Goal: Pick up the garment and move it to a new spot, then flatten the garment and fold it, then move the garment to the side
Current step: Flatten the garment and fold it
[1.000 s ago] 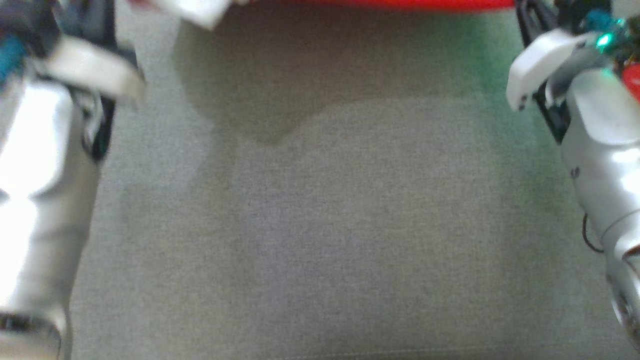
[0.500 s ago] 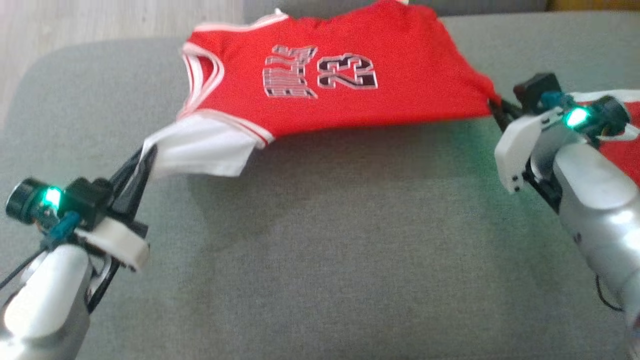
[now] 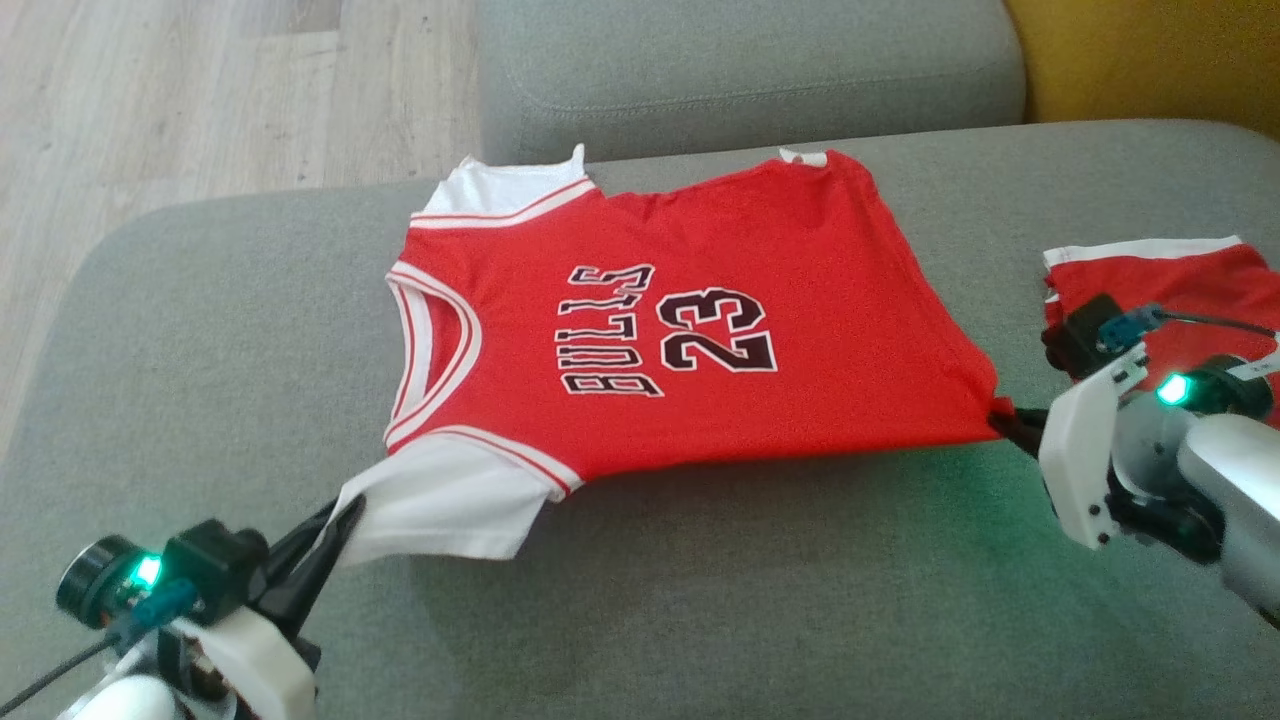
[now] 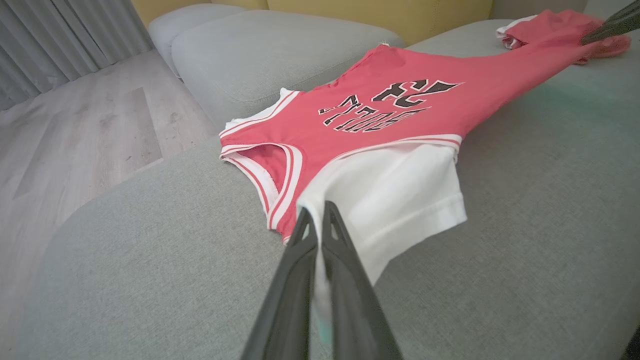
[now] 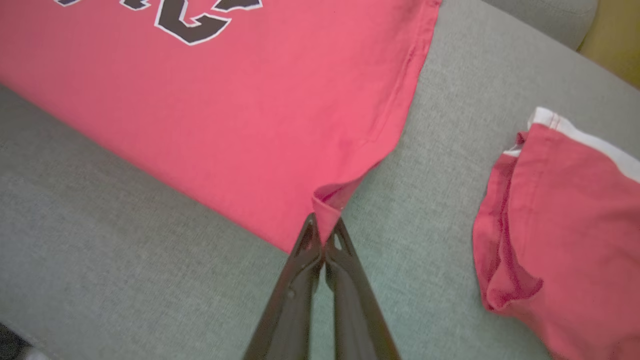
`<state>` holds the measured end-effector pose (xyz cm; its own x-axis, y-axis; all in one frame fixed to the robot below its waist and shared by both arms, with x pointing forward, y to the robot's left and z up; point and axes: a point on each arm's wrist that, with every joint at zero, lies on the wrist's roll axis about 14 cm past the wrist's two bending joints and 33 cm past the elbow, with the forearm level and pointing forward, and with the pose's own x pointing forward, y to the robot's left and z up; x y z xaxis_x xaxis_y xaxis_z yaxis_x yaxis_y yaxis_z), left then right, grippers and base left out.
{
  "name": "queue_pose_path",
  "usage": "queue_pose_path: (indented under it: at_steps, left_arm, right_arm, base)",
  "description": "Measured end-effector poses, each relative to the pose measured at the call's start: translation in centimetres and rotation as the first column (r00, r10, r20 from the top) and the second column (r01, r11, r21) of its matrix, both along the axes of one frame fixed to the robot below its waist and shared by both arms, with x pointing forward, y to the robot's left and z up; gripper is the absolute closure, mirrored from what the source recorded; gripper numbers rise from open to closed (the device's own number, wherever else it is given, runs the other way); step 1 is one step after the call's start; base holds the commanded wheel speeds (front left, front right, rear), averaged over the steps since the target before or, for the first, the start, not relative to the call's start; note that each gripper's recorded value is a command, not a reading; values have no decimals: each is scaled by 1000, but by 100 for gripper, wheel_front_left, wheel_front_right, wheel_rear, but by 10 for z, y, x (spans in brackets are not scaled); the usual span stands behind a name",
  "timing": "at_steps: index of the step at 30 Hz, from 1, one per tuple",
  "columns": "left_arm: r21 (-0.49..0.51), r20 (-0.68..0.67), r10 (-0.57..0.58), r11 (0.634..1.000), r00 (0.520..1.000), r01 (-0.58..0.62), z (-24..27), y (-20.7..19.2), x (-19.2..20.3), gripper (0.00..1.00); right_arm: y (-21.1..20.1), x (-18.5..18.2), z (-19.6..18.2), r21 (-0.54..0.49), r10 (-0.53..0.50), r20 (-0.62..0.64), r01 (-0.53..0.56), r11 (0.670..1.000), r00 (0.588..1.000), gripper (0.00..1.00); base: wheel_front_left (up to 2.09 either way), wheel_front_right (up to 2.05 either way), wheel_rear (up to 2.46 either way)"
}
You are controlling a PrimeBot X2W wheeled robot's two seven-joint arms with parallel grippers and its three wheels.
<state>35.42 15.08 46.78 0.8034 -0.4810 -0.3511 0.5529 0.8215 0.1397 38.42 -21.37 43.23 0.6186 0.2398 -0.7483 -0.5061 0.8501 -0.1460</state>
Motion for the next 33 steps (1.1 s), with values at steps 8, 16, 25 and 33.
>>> queue_pose_path:
  at_steps: [8, 16, 25, 33]
  left_arm:
    - [13, -9, 5, 1000, 1000, -5, 5, -3, -4, 100]
    - [3, -4, 24, 1000, 1000, -24, 9, -6, 23, 100]
    - [67, -53, 49, 997, 997, -46, 3, 1, 61, 100]
    - [113, -115, 40, 993, 993, -27, -13, -5, 89, 100]
  right_arm:
    - [-2, -7, 1, 48, -10, -32, 12, 999, 999, 100]
    - [2, 6, -9, 65, -17, -32, 19, 998, 999, 100]
    - [5, 38, -7, 96, -61, -5, 61, 993, 998, 100]
    - [4, 59, -17, 89, -86, -8, 86, 992, 996, 100]
  base:
    - [0, 0, 0]
    - [0, 0, 0]
    - [0, 0, 0]
    - [0, 0, 0]
